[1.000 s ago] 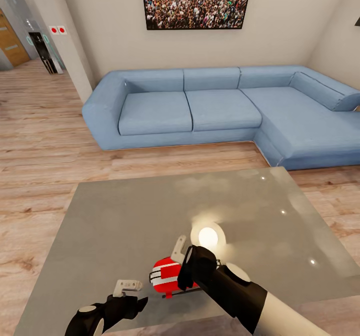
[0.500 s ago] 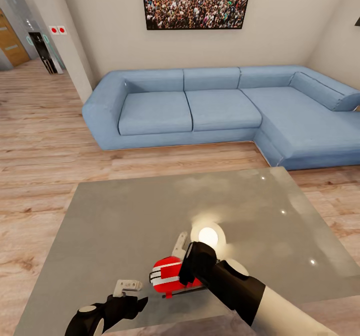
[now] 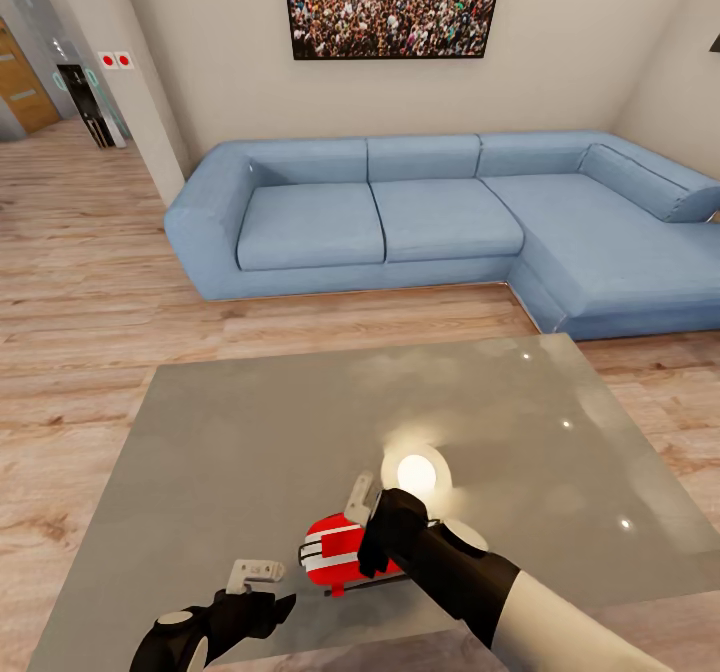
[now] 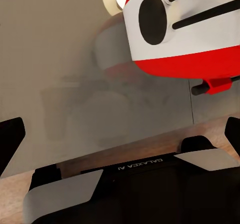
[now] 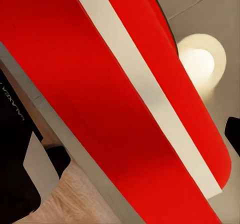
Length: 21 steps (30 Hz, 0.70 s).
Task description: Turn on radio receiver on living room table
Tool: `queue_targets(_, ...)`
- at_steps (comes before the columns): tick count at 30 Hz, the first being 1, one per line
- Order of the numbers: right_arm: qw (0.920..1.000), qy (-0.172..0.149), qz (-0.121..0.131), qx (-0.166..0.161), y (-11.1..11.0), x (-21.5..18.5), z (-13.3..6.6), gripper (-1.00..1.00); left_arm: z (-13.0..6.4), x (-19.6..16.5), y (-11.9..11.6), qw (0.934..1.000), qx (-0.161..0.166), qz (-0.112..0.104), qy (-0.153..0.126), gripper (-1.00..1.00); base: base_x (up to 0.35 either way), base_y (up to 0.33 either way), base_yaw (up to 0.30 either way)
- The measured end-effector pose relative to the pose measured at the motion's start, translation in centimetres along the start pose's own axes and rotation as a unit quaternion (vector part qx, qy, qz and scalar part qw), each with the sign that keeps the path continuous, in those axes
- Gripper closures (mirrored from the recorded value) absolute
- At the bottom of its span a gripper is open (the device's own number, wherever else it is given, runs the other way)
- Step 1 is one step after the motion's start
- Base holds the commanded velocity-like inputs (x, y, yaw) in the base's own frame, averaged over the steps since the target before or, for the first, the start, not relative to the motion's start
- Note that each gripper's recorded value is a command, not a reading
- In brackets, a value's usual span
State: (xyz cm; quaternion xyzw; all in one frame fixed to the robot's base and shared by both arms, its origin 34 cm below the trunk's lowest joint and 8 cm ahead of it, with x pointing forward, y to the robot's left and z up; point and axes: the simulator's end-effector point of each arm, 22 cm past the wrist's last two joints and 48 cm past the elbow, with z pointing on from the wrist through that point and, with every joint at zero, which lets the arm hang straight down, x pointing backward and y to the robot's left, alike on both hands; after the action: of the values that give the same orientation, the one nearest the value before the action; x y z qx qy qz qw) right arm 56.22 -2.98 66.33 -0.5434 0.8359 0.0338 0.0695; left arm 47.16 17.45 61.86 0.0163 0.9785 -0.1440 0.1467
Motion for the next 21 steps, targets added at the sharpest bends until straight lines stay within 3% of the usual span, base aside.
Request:
queue_targets(15, 0.9999, -0.001, -0.009, -0.008, 0.4, 0.2, 1.1, -1.00, 0.0, 0.0, 0.0, 1.0000, 0.000, 0.000, 0.000, -1.00, 0.000, 0.000, 0.000)
queue_targets(21, 1.0000, 0.007, -0.002, -0.007, -0.8, 0.7, 1.7, -1.00, 0.0, 0.0, 0.0, 1.0000, 0.000, 0.000, 0.000, -1.00, 0.000, 0.000, 0.000)
